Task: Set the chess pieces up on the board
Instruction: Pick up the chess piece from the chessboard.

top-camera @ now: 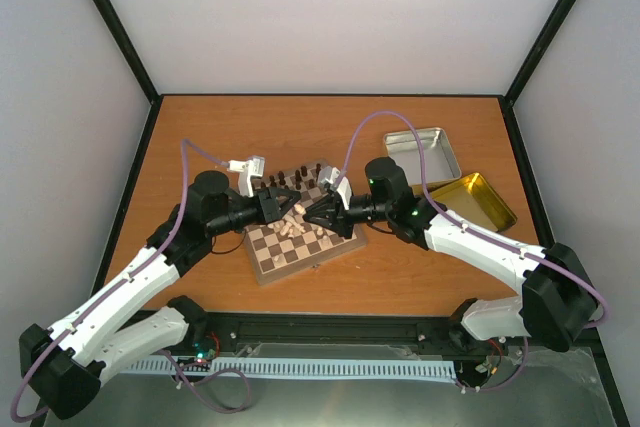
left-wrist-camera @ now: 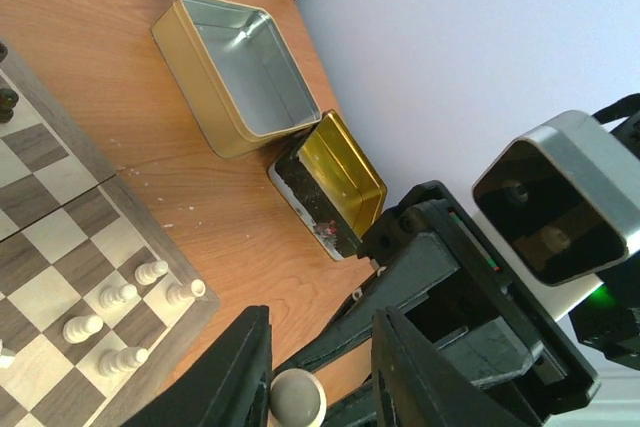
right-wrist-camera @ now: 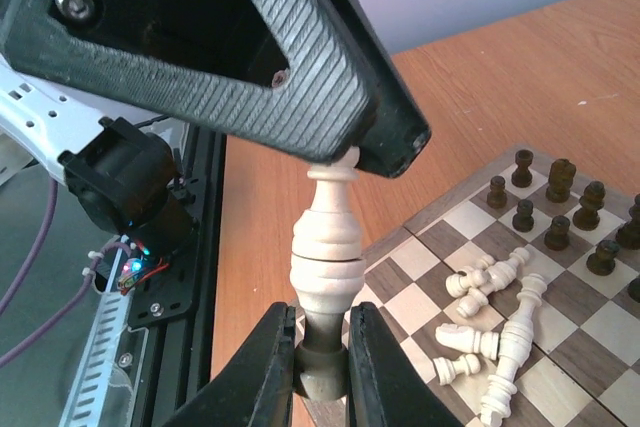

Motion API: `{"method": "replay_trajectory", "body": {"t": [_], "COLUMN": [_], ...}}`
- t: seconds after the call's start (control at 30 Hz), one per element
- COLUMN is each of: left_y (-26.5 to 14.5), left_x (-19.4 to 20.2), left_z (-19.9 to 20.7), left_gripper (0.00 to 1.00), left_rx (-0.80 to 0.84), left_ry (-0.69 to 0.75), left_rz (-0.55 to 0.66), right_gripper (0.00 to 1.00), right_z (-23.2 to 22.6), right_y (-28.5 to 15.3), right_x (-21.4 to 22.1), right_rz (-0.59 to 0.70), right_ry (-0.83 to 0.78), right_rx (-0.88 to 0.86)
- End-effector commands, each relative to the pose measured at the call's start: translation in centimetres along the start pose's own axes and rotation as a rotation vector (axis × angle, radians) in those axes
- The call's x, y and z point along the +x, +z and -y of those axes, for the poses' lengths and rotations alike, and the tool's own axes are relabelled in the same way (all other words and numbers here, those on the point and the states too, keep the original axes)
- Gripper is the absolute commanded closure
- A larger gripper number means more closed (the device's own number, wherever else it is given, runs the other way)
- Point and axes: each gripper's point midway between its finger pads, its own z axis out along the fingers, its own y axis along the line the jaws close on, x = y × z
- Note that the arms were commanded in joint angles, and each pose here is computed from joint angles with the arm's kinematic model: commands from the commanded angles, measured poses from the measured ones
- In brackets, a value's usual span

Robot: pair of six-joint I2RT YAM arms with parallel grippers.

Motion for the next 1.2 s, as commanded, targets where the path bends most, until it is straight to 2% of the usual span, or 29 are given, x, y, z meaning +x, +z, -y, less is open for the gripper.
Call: {"method": "replay_trajectory", "body": {"t": [0.0, 0.2, 0.3, 0.4, 0.73, 0.87, 0.93, 1.03, 1.17], "left_y": [-0.4, -0.5, -0.7, -0.8, -0.5, -0.6, -0.7, -1.3, -3.1], "left_x": [-0.5, 0.2, 0.3, 0.2, -0.1, -0.2, -0.3, -0.6, -0.7], "left_z": [0.2, -0.8, -1.0, -1.0, -0.3, -0.6, -0.9, -2.5, -6.9], "left_gripper": [0.71, 0.68, 0.73, 0.82, 0.86, 0.98, 0.99, 0.99, 0.99], "left_rx": [-0.011, -0.053, -0.064, -0.07, -0.042, -0.053, -0.068, -0.15, -0.388], "left_ry": [0.007, 0.003, 0.006, 0.01, 0.033, 0.044, 0.05, 0.059, 0.066], "left_rz": [0.014, -0.011, -0.01, -0.003, -0.005, 0.005, 0.018, 0.058, 0.113], "right_gripper": [0.94, 0.94, 0.94, 0.94, 0.94, 0.94, 0.94, 0.94, 0.93], "right_z": [0.0, 0.3, 0.3, 0.2, 0.2, 0.6, 0.9, 2.1, 3.8], "right_y": [-0.3, -0.3, -0.2, -0.1, 0.1, 0.2, 0.2, 0.4, 0.6], "right_x": [-0.8, -1.0, -1.0, -0.8, -0.3, -0.3, -0.2, 0.7, 2.5], "right_rz": [0.034, 0.046, 0.045, 0.04, 0.021, 0.023, 0.017, -0.01, -0.065], "right_ry": [-0.022, -0.019, -0.02, -0.017, -0.009, -0.003, 0.003, 0.026, 0.079], "right_rx": [0.013, 0.033, 0.03, 0.019, 0.004, 0.025, 0.04, 0.099, 0.176]}}
